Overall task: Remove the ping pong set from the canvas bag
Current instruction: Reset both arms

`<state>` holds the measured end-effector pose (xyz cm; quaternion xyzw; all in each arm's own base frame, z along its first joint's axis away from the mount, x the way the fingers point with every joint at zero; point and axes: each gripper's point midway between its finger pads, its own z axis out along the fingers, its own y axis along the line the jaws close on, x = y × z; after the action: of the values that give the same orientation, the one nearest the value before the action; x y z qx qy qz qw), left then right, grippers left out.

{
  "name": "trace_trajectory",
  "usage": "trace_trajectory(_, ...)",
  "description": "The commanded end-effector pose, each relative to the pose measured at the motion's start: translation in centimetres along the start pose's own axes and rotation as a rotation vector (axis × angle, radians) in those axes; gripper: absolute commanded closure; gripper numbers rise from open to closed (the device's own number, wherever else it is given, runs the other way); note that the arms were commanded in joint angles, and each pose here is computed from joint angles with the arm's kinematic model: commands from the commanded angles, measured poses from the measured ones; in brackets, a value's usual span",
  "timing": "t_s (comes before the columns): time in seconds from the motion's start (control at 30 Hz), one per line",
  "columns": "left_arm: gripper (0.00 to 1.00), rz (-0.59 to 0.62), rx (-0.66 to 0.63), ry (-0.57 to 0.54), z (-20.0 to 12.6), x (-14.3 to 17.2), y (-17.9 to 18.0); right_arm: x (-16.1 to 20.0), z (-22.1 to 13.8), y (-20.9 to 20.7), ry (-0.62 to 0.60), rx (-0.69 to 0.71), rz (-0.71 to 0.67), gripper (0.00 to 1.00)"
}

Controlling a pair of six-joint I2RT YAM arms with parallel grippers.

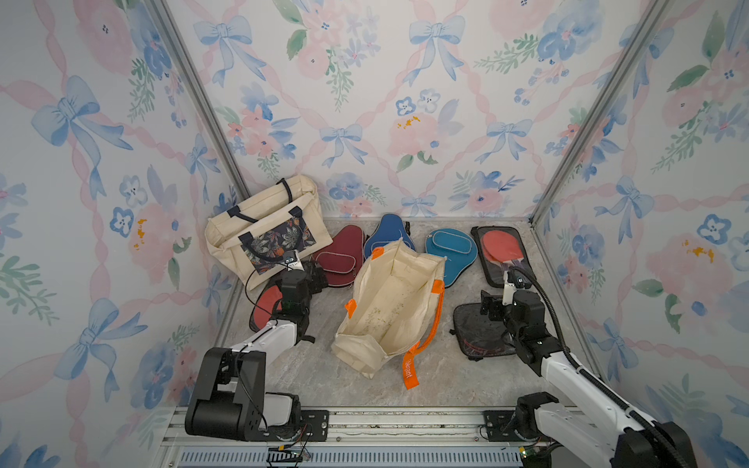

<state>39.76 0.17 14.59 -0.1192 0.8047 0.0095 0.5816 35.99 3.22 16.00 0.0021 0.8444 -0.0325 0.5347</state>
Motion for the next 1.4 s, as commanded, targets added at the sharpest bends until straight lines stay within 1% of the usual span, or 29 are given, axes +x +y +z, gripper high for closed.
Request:
trace_trajectory(0.0,0.02,0.048,0.02,-0.052,-0.1,0.0,-0.1,0.1,0.8,0.2,-0.064,-0.011,-0.057,0.03)
trace_trajectory(0.13,0.02,0.074,0.033,-0.066,-0.1,0.1,-0.2,0.4,1.3,-0.1,-0.081,0.009,-0.077,0.03)
trace_trajectory(0.3,0.02,0.083,0.054,-0.051,0.0,0.6,-0.6,0.9,2.1,-0.4,-0.052,0.035,-0.082,0.03)
trace_trajectory(0.4,0.02,0.112,0.039,-0.043,0.1,1.4,-0.3,0.8,2.1,-1.3,-0.063,0.082,-0.065,0.03)
trace_trajectory(0.5,0.02,0.123,0.031,-0.06,0.1,1.7,0.0,0.7,2.1,-2.4,-0.066,0.112,-0.05,0.03)
trace_trajectory(0.6,0.02,0.136,0.025,-0.048,0.3,2.3,0.3,0.8,1.9,-3.2,-0.073,0.131,-0.028,0.03)
trace_trajectory(0.77,0.02,0.157,0.008,-0.029,0.7,3.0,0.6,1.1,2.3,-3.3,-0.07,0.134,-0.028,0.03)
trace_trajectory(0.93,0.02,0.121,-0.001,-0.024,1.3,2.8,1.4,1.6,3.4,-3.1,-0.064,0.129,-0.032,0.03)
trace_trajectory(1.1,0.02,0.08,0.025,-0.029,2.1,2.5,2.0,2.3,4.6,-2.1,-0.064,0.084,-0.035,0.03)
trace_trajectory(1.2,0.02,0.1,0.09,-0.048,2.1,2.5,1.0,2.5,4.9,-2.0,-0.043,0.086,-0.044,0.03)
trace_trajectory(1.37,0.02,0.108,0.11,-0.061,1.6,2.4,0.7,2.5,5.0,-2.2,-0.039,0.095,-0.047,0.03)
